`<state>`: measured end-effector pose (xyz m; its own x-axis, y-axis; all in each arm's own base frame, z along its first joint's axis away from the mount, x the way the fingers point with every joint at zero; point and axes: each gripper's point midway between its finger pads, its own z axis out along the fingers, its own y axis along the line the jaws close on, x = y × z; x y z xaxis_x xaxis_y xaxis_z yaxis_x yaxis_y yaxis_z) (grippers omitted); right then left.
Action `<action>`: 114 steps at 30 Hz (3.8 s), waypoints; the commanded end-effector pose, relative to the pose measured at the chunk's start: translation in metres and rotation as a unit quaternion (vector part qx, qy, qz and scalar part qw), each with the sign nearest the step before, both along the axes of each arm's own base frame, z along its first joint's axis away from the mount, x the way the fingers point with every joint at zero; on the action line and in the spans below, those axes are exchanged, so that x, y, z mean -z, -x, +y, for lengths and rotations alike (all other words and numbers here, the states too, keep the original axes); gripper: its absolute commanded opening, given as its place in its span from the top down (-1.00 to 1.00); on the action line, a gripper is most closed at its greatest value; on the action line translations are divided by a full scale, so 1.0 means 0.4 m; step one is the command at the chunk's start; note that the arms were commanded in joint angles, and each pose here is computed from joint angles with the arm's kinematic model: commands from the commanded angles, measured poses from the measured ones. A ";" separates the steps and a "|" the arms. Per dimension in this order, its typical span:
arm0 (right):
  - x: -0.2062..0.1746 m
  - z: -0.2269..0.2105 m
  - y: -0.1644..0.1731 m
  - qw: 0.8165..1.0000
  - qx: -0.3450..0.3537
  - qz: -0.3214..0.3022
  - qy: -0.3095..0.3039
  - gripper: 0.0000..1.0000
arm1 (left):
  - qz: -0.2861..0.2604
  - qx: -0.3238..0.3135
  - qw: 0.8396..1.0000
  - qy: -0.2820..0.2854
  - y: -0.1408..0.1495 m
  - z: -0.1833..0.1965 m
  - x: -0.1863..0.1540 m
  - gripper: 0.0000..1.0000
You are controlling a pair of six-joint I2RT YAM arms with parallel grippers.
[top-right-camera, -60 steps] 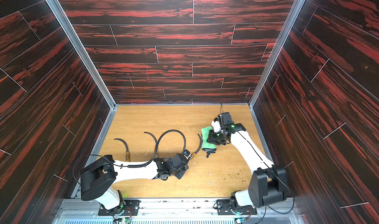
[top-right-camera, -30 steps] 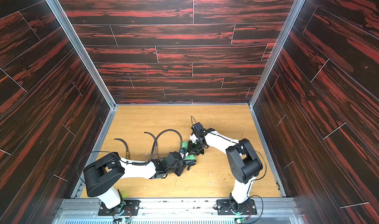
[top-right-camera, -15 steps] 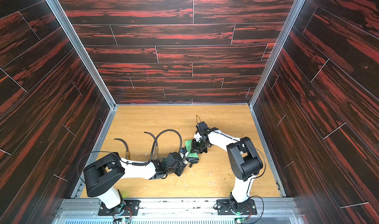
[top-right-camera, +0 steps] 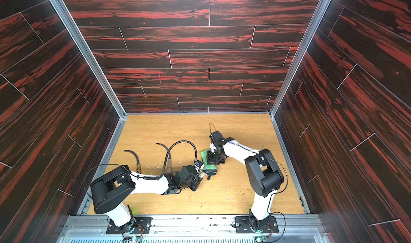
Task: Wipe small sickles with rags
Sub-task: Wipe the small sickle.
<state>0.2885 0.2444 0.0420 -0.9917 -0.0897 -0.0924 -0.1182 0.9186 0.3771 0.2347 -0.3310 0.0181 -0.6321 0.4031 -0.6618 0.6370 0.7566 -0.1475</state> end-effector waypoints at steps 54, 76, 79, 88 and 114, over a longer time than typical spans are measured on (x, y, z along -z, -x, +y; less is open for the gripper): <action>0.104 -0.139 0.050 0.996 0.052 0.067 0.035 1.00 | -0.001 -0.056 0.998 -0.025 -0.029 0.062 0.028 1.00; -0.224 -0.276 -0.015 0.992 0.090 -0.092 0.012 1.00 | 0.051 -0.024 0.997 -0.061 0.002 0.047 -0.040 0.08; -0.254 -0.294 -0.011 0.990 0.094 -0.106 0.008 1.00 | 0.052 -0.012 0.996 -0.071 -0.005 0.032 -0.066 -0.09; -0.284 -0.312 0.002 0.988 0.097 -0.123 -0.007 1.00 | 0.065 -0.017 0.992 -0.102 -0.095 -0.008 -0.030 0.04; -0.209 -0.258 -0.023 0.993 0.076 -0.084 -0.021 1.00 | 0.124 0.023 0.989 -0.075 -0.012 0.037 0.020 0.84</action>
